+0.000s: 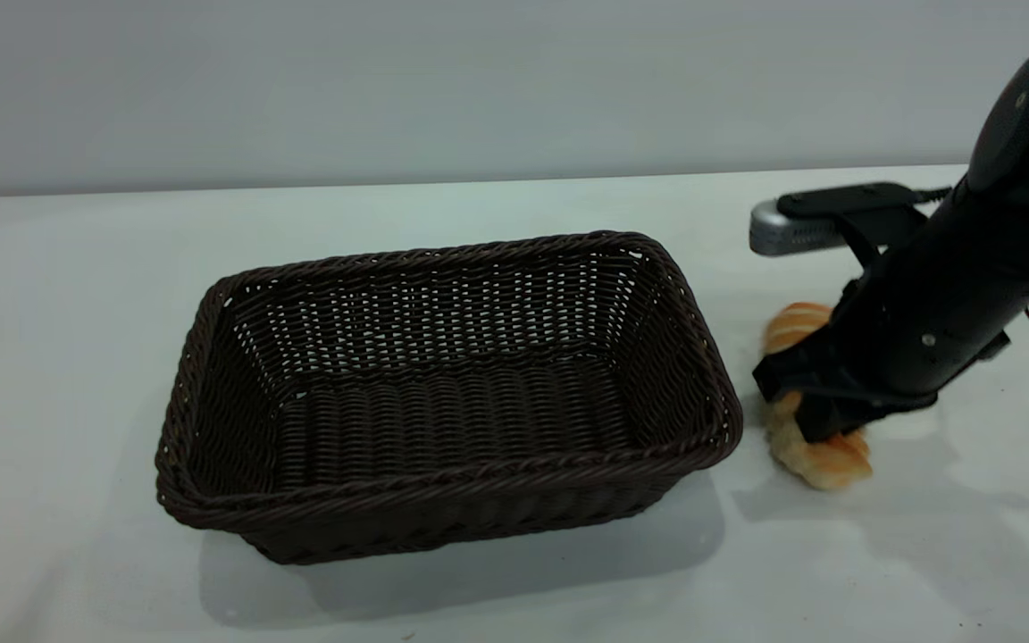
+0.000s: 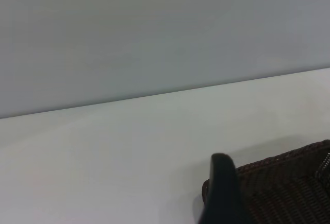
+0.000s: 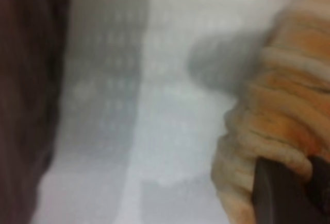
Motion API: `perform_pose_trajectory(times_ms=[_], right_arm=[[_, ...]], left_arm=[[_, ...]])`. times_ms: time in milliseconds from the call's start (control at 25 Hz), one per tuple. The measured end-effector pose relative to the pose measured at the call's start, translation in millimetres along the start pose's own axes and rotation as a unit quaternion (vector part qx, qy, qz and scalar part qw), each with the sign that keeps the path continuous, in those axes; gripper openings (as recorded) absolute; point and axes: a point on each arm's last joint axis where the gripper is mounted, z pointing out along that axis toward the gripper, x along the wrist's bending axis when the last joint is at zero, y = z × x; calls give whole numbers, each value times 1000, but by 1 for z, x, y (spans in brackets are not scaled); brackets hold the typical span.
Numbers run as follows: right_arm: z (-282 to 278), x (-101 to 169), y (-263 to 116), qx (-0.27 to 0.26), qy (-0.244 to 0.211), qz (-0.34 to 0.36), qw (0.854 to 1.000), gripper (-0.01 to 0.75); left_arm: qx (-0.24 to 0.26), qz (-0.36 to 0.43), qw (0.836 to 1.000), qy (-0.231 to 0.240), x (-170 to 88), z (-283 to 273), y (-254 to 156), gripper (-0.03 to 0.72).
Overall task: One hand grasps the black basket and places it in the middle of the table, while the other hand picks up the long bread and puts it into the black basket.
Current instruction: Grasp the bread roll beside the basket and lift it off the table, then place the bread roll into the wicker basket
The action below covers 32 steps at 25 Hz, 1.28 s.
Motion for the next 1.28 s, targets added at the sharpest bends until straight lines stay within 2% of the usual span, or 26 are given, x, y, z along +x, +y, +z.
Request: perform_pose_trajectory(times_ms=[200,360,440,520,720,840,1000,1200,1280], right_arm=[[-47,-8,29,-75,-5,-10,997,36],[-92,-20,47,-140,-14,-1,990,35],[-113,-12,52,-160,0,1,987,35],[-126,10,53,-170,26,-21,985,35],[-132,87,39,-161,96,-110,976,35],[-123,116,27,-145,116,-143,972,35],[-99,133,13,-112,120,-160,973,35],[-83,133,8,-97,110,-161,976,38],[-82,133,9,-101,107,-170,974,76]], left_arm=[[-4,2,1000,0,0,-2,0,573],[-25,1,1000,-2,1,-11,1,573],[-34,0,999,-6,0,-14,1,573],[-36,-1,999,-14,-1,-16,1,573],[-41,11,998,-49,-7,-20,0,573],[-47,15,997,-60,-9,-25,0,573],[-48,20,997,-62,-8,-32,-3,573],[-45,25,997,-62,-8,-38,-6,573],[-46,27,997,-62,-7,-40,-7,573]])
